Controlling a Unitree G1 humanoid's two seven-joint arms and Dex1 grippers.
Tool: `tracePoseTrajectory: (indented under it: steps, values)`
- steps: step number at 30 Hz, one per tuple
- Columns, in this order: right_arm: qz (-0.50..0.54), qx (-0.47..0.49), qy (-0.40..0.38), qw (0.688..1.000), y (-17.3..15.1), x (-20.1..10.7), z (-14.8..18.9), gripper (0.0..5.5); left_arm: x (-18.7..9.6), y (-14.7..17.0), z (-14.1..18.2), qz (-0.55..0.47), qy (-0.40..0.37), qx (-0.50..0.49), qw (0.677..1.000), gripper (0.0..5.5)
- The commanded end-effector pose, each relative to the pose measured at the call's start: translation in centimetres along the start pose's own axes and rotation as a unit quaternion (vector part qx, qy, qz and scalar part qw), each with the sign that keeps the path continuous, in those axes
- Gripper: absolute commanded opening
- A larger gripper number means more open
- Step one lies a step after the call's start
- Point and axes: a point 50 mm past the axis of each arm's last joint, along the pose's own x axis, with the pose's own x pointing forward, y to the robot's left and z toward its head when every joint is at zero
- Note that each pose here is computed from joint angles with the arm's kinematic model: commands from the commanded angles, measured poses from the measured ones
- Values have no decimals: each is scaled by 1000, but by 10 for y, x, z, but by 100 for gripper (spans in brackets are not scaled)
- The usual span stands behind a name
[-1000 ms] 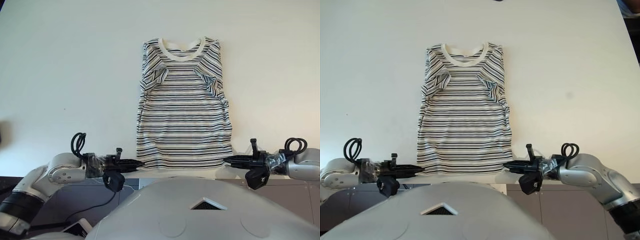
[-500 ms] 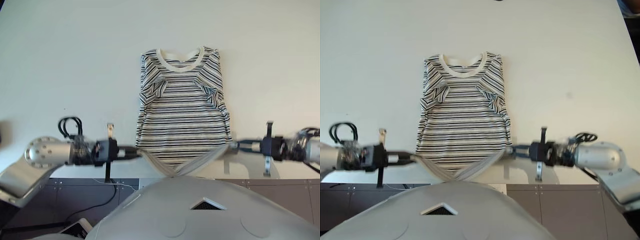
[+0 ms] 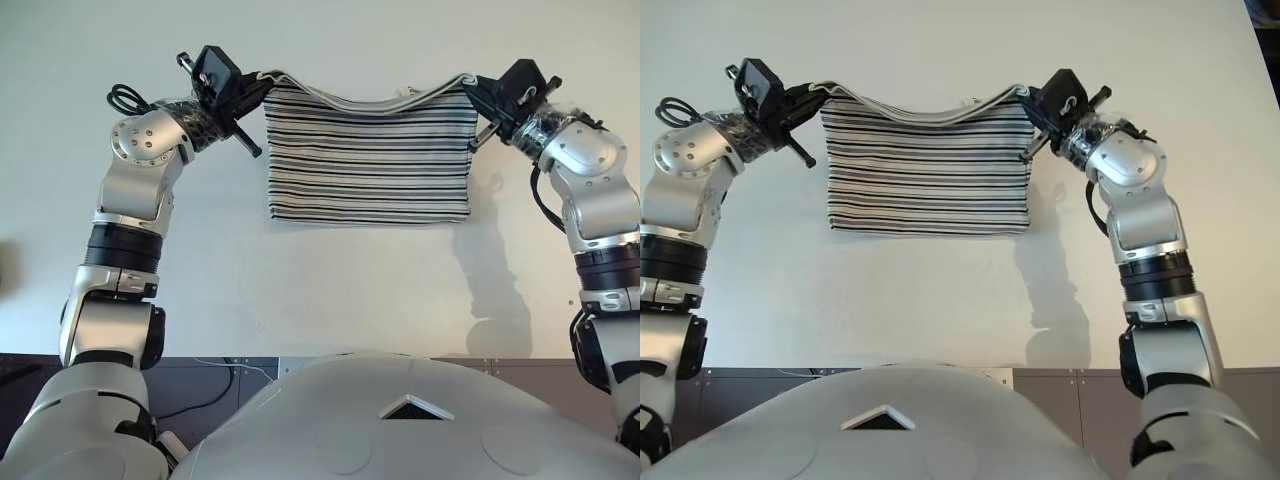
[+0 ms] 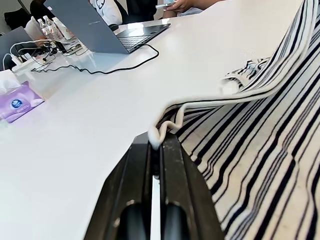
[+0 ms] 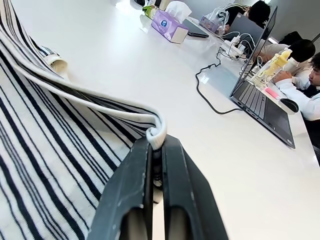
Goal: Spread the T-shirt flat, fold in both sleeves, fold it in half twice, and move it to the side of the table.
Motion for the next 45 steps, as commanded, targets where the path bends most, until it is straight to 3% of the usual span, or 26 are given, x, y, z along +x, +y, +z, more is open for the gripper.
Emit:
tracePoseTrajectory:
  steps: [1, 8, 10, 16, 19, 23, 26, 31, 36, 38, 39, 42, 45]
  values:
    - [1, -12, 5, 1000, 3, 15, -2, 12, 9, 1, -4, -2, 4, 17, 1000, 10]
    - [-33, -10, 33, 999, 8, 41, -15, 12, 32, -6, -28, 25, 38, 32, 998, 10]
    - [-39, -23, 38, 998, 10, 49, -18, 46, 36, -5, -32, 36, 48, 36, 998, 10]
    - [-63, -16, 53, 996, 8, 68, -22, 142, 48, -5, -39, 75, 83, 31, 993, 93]
    - [-119, -20, 94, 988, -2, 72, -27, 194, 47, 2, -46, 122, 122, 23, 985, 93]
    - [-136, -46, 78, 987, -15, 67, -25, 194, 32, 12, -56, 165, 144, 33, 975, 93]
    - [-49, -113, 36, 992, -15, 64, -14, 194, 20, 37, -37, 227, 69, -2, 972, 93]
    - [64, -237, 129, 961, -2, 61, -37, 194, 19, 47, -11, 308, -38, -82, 947, 93]
    - [121, -323, 224, 912, -5, 41, -67, 194, 29, 22, -18, 321, -45, -126, 938, 93]
    - [149, -340, 251, 894, -15, 24, -78, 194, 25, 16, -21, 323, -44, -128, 937, 93]
    - [210, -362, 260, 870, -19, 5, -88, 194, 20, 13, -27, 329, -37, -131, 934, 93]
    - [417, -360, 202, 810, -8, -47, -94, 194, 0, 4, -42, 357, -23, -145, 922, 93]
    - [497, -284, 47, 818, 35, -71, -48, 194, -11, -11, -47, 372, -19, -157, 915, 93]
